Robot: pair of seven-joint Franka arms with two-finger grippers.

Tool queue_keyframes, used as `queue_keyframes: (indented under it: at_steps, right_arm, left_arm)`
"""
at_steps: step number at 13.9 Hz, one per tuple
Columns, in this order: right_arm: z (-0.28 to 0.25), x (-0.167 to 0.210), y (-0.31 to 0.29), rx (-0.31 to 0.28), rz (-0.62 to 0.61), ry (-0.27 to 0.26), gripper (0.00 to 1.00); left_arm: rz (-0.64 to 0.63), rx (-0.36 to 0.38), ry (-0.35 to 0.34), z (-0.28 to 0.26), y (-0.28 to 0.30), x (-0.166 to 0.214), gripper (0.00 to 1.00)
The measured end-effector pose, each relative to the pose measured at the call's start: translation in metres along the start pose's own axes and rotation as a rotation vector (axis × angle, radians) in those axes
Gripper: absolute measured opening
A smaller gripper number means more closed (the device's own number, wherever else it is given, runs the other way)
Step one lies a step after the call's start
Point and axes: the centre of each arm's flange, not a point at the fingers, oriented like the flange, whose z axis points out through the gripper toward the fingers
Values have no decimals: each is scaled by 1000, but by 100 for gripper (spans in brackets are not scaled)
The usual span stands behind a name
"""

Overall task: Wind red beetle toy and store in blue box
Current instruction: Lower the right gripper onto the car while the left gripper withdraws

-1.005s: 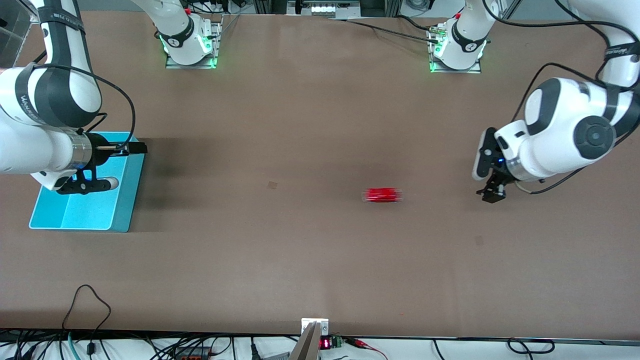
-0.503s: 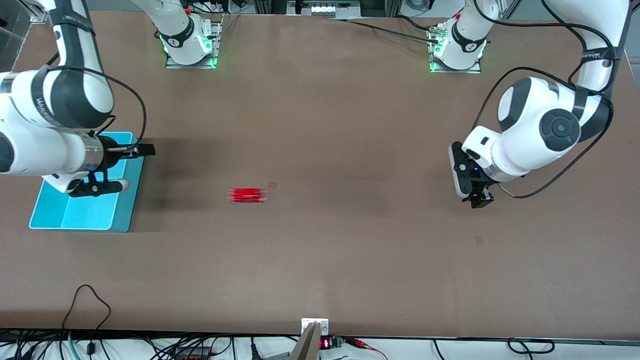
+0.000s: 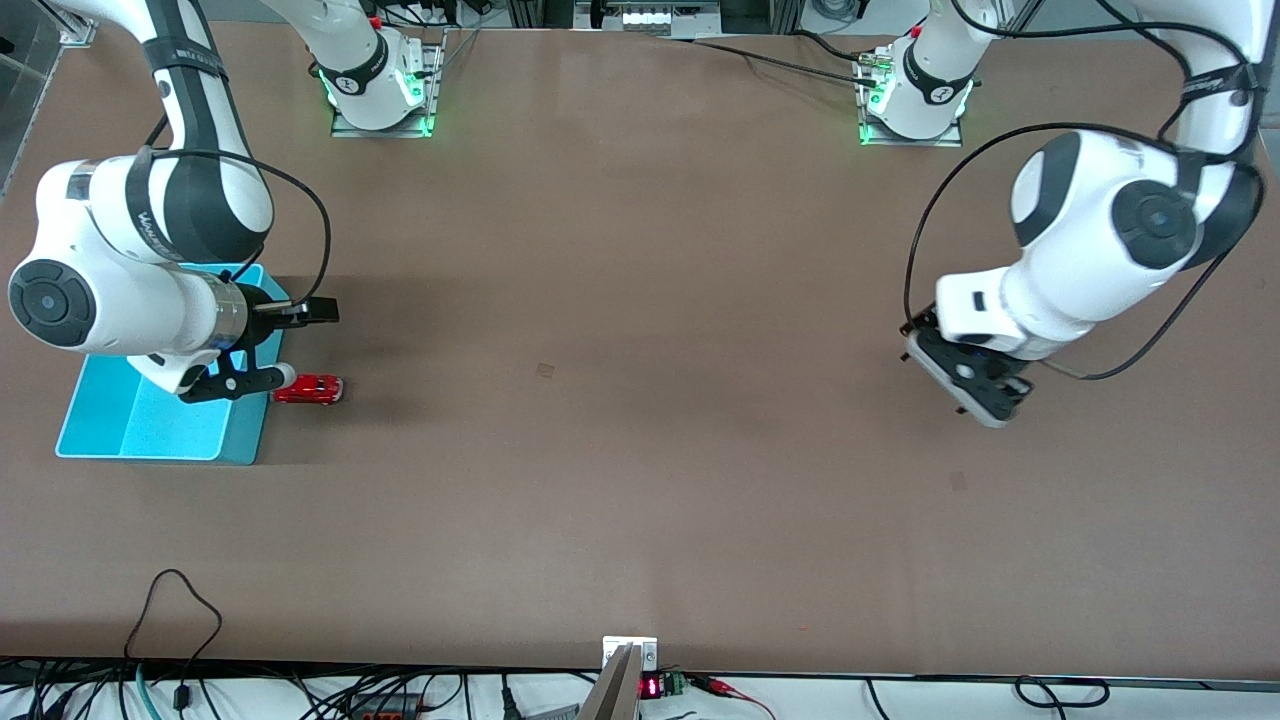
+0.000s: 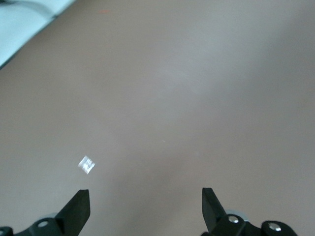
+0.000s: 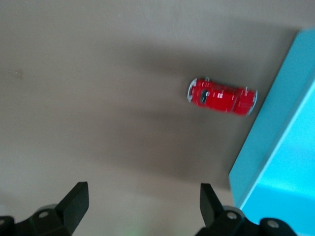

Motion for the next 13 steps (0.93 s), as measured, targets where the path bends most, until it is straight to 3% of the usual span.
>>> queue_keyframes:
  at_steps: [3, 7, 10, 13]
  right_arm:
    - [21, 5, 17, -15, -209, 67, 100]
    - [64, 8, 22, -113, -630, 115, 100]
    - [97, 0, 35, -145, -851, 125, 100]
    - [127, -10, 44, -183, -1028, 126, 100]
  left_arm:
    - [-262, 44, 9, -28, -35, -10, 100]
    - [-483, 53, -61, -72, -53, -25, 100]
    - [-602, 32, -63, -103, -59, -37, 100]
    - [-654, 4, -119, -126, -67, -65, 100]
